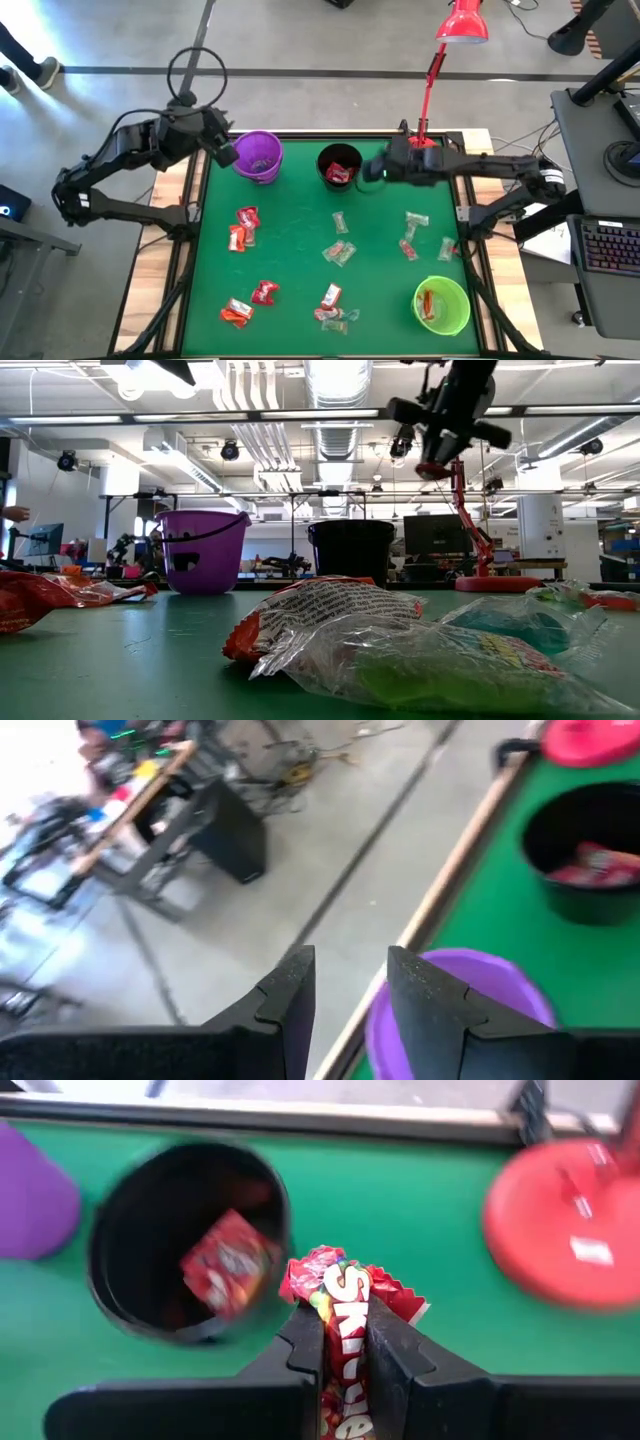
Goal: Sort candy
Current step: Put the red candy pack into the black bucket
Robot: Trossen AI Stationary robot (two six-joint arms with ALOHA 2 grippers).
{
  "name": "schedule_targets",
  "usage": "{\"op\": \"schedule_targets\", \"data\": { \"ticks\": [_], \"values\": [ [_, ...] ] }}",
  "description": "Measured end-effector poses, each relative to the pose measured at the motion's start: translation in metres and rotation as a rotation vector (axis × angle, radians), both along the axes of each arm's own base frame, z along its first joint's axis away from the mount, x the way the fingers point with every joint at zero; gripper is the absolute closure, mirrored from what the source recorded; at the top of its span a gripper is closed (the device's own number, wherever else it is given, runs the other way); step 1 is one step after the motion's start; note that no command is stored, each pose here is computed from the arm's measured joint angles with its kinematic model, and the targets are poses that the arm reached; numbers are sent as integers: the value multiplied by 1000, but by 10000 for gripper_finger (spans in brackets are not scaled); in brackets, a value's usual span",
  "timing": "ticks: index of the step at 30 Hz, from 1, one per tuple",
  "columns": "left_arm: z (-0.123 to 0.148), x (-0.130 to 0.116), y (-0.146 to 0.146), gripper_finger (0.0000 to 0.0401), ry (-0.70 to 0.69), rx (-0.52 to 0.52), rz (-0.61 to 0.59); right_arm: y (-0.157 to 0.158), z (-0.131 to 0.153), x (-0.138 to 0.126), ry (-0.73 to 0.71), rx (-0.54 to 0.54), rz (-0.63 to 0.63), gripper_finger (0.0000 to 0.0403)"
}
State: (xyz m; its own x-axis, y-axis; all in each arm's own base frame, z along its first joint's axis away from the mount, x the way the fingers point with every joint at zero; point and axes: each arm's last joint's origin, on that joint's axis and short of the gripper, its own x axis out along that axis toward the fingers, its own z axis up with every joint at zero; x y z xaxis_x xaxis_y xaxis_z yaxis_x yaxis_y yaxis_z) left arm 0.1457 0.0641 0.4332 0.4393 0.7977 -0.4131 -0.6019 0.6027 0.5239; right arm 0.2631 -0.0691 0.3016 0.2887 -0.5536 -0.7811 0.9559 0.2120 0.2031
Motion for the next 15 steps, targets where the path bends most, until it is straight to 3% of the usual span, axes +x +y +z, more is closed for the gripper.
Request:
{"op": "schedule_targets", "data": {
  "ticks": [8, 15],
  "values": [
    [1, -7, 15, 291, -68, 15, 206, -64, 16, -3, -106, -62, 108, 370],
    [-1, -14, 19, 291, -143, 2, 375, -94, 9, -2, -145, -43, 179, 370]
  ]
}}
